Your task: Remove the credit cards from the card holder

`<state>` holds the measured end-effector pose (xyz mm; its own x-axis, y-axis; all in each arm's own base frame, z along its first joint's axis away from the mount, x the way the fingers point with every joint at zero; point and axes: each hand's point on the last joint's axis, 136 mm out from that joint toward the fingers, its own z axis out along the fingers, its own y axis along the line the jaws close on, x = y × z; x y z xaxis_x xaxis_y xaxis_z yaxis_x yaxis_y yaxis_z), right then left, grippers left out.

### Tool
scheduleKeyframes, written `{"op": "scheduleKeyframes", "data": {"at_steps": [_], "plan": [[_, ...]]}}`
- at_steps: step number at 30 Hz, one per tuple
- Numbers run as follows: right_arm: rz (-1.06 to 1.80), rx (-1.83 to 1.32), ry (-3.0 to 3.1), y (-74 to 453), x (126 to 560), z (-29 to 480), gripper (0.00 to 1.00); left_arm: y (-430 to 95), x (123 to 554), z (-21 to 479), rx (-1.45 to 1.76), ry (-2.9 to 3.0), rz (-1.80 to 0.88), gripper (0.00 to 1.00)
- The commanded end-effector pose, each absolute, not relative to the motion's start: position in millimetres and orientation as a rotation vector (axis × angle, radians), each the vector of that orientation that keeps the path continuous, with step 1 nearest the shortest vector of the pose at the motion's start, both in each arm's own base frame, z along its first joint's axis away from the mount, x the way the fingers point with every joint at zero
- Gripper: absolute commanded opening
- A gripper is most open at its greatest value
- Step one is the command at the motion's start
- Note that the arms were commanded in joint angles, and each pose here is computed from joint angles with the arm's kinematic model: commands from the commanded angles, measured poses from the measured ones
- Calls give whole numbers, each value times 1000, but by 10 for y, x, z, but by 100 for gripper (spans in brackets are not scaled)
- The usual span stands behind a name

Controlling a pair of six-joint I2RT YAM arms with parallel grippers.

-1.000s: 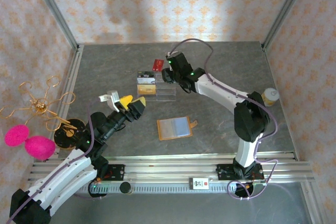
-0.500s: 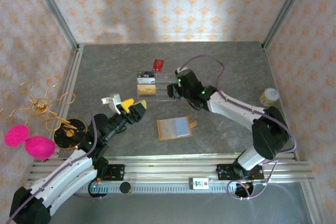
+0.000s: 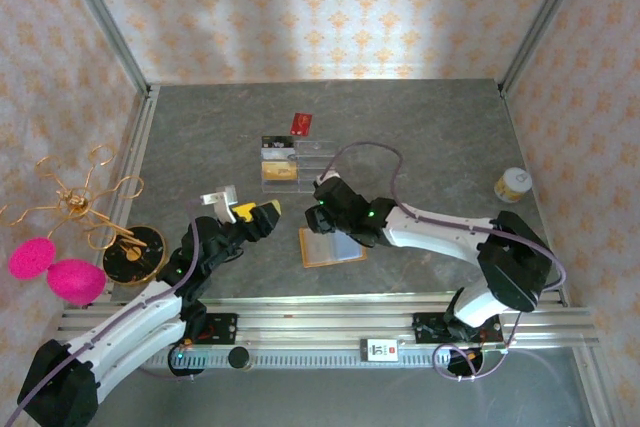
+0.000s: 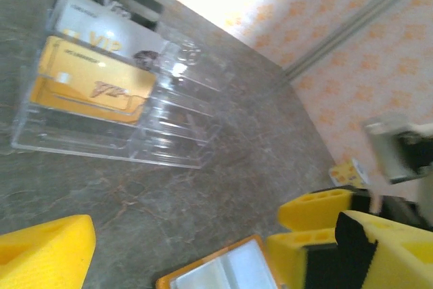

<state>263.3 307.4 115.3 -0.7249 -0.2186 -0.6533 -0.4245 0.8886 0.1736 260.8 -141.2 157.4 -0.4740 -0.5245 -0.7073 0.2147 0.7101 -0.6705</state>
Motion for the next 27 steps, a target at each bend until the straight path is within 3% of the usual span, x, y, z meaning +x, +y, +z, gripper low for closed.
{"op": "scheduleKeyframes", "data": {"at_steps": [1,3,9,14,17,22,27], "plan": [[316,-209,2323,2791,2947,1409,56,-1188,2762,1706,-383,1832,-796,87],[384,-151,2289,2745,3111,1541,59,-1162,2837,1881,-391,1791,-806,83],[443,-120,2216,2633,4042,1860,60,-1195,2969,2110,-343,1797,-774,85],[420,-234,2263,2814,4797,1665,54,-1242,2935,2125,-318,1800,-806,88],[604,-349,2288,3107,5129,1517,42,-1283,2898,2118,-298,1816,-831,88],[832,-439,2305,3509,5593,1334,45,-1276,2843,2136,-286,1811,-843,88],[1035,-418,2290,3780,5771,1100,45,-1273,2820,2095,-295,1810,-861,88]]}}
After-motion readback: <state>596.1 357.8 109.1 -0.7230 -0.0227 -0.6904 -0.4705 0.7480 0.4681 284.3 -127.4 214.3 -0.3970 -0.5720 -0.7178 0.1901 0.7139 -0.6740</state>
